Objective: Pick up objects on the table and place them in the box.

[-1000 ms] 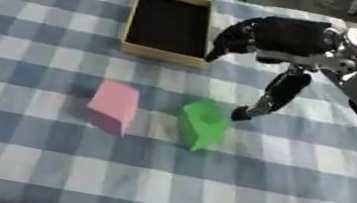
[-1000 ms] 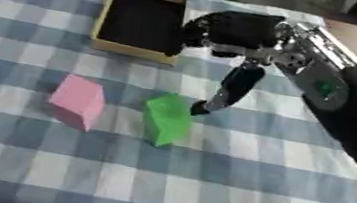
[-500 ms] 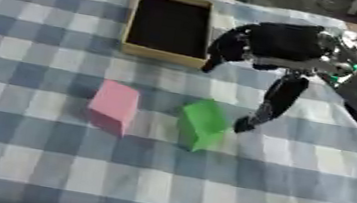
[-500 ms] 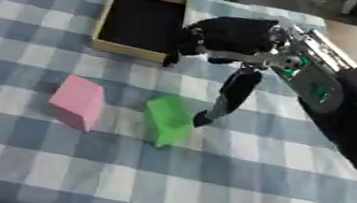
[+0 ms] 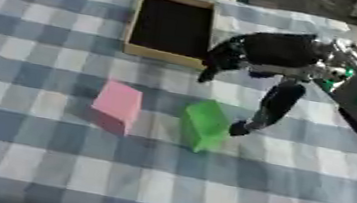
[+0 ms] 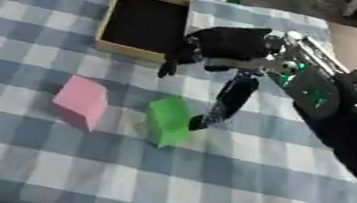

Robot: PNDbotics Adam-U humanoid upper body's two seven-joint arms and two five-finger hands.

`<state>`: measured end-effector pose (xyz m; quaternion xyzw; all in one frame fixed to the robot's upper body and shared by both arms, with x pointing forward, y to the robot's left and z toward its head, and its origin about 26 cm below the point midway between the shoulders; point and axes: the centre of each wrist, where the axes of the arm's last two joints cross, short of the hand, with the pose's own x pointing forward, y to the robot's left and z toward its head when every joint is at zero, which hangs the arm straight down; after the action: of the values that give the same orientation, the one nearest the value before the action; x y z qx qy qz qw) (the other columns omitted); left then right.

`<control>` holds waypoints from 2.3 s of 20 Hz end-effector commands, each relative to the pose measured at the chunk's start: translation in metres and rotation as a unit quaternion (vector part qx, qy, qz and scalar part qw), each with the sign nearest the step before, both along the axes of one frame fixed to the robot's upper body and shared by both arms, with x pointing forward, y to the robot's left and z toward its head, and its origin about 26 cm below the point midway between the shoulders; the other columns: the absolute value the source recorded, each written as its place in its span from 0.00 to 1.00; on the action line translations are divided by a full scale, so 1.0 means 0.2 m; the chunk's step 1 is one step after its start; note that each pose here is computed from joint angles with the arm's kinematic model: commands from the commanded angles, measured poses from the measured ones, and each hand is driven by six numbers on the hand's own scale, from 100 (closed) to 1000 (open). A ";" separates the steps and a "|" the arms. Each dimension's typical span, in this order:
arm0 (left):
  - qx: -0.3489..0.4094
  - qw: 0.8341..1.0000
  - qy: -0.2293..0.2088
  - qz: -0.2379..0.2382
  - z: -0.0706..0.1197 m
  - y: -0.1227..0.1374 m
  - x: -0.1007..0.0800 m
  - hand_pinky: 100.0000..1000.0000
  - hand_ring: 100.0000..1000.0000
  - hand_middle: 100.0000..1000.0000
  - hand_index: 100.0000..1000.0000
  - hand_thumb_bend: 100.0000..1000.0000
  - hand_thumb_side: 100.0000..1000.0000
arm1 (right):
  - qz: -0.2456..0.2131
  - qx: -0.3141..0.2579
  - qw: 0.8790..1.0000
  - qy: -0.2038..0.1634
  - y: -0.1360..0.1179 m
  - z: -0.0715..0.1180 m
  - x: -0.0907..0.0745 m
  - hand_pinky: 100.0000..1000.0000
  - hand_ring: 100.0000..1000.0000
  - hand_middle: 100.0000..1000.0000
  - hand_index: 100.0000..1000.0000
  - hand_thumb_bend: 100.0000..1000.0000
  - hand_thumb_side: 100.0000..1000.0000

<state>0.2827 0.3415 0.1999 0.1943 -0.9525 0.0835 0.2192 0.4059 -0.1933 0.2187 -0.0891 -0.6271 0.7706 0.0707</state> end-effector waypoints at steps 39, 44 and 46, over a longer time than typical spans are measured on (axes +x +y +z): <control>0.010 1.000 -0.018 -0.022 0.06 -0.04 0.01 0.57 0.49 0.57 0.73 0.00 0.88 | -0.052 -0.022 0.998 0.029 0.03 0.01 -0.03 0.80 0.79 0.57 0.82 0.24 0.26; 0.010 0.999 -0.018 -0.025 0.06 -0.04 0.01 0.57 0.49 0.57 0.72 0.00 0.88 | -0.058 -0.025 0.998 0.014 0.04 -0.01 -0.03 0.80 0.80 0.56 0.83 0.23 0.23; 0.009 0.999 -0.017 -0.026 0.06 -0.04 0.01 0.57 0.49 0.57 0.72 0.00 0.88 | -0.058 -0.030 0.998 0.004 0.04 -0.01 -0.02 0.80 0.80 0.57 0.83 0.26 0.23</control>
<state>0.2861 0.3354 0.2024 0.1758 -0.9569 0.0786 0.2175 0.3991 -0.1810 0.2115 -0.1076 -0.6025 0.7819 0.1184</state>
